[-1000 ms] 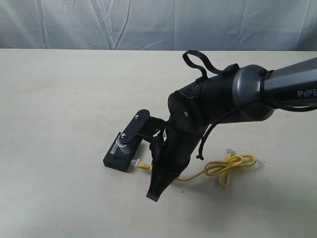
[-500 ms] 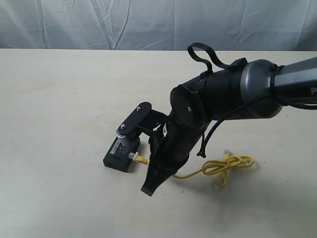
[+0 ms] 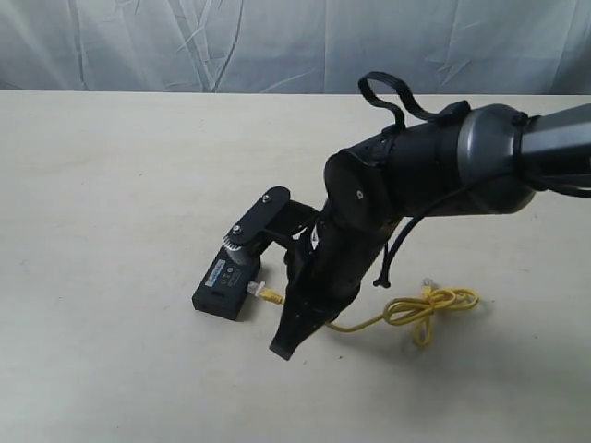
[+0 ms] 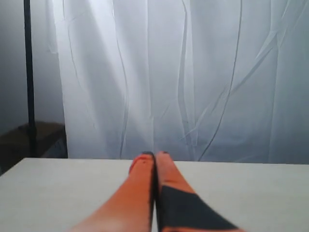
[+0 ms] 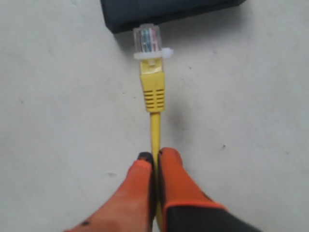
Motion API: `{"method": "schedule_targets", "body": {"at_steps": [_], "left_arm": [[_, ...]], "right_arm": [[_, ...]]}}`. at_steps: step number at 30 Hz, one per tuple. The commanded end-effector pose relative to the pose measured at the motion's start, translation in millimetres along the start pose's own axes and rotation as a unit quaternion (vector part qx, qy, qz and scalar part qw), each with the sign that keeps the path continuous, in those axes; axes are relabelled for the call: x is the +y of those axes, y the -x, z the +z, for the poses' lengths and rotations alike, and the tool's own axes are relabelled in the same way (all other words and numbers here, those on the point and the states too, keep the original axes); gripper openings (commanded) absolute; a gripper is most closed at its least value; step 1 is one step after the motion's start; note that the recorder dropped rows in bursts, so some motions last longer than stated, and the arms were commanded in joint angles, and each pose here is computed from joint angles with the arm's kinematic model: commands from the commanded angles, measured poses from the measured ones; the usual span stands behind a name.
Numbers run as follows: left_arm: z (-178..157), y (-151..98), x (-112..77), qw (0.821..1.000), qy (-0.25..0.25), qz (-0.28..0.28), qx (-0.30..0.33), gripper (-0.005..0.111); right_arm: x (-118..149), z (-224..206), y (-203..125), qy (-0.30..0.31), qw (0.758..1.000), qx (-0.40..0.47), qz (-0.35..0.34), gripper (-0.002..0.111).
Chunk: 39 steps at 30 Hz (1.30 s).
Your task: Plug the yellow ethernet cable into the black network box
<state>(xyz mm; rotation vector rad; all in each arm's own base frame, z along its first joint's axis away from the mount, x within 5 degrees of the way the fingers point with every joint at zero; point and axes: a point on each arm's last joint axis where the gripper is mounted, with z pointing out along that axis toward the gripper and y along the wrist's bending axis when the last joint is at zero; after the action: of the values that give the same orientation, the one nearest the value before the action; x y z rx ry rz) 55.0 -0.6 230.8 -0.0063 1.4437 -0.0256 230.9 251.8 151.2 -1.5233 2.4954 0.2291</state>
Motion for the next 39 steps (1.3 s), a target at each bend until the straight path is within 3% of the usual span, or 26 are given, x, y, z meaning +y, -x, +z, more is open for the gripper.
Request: {"method": "schedule_targets", "body": {"at_steps": [1, 5, 9, 12, 17, 22, 26, 30, 34, 39], "left_arm": [[15.0, 31.6, -0.3, 0.995, 0.002, 0.016, 0.099, 0.000], [51.1, 52.8, -0.4, 0.976, 0.003, 0.021, 0.219, 0.000], [103.6, 45.7, -2.3, 0.930, -0.020, 0.046, 0.364, 0.000], [150.0, 26.7, -7.9, 0.893, -0.069, 0.066, 0.439, 0.000], [219.7, -35.6, -25.6, 0.832, -0.176, 0.060, 0.523, 0.000], [254.0, -88.3, -58.6, 0.768, -0.283, 0.101, 0.567, 0.000], [264.2, -115.0, -84.2, 0.728, -0.357, 0.142, 0.568, 0.000], [266.2, -128.4, -103.5, 0.701, -0.428, 0.132, 0.554, 0.000], [265.7, -134.4, -107.7, 0.674, -0.485, 0.113, 0.546, 0.000], [262.0, -145.0, -101.9, 0.646, -0.508, 0.071, 0.566, 0.000]], "right_arm": [[-25.4, -7.4, -7.8, -0.009, 0.999, -0.002, 0.037, -0.001], [-38.4, -9.9, -12.5, -0.015, 0.998, -0.003, 0.057, -0.001], [-34.7, -9.6, -9.8, -0.007, 0.998, -0.012, 0.066, -0.001], [-28.0, -8.8, -5.4, -0.008, 0.998, -0.021, 0.055, -0.001], [-14.5, -7.0, 4.5, -0.033, 0.999, -0.040, -0.005, -0.001], [-3.1, 3.5, 7.5, -0.039, 0.998, -0.029, -0.047, -0.001], [-3.3, 9.3, 5.5, -0.035, 0.998, -0.017, -0.046, -0.001], [-4.3, 10.8, 4.9, -0.040, 0.998, -0.012, -0.055, -0.001], [-5.2, 10.8, 3.8, -0.044, 0.997, -0.006, -0.064, -0.001], [-5.1, 10.8, 3.5, -0.044, 0.997, -0.004, -0.065, -0.001]]}}
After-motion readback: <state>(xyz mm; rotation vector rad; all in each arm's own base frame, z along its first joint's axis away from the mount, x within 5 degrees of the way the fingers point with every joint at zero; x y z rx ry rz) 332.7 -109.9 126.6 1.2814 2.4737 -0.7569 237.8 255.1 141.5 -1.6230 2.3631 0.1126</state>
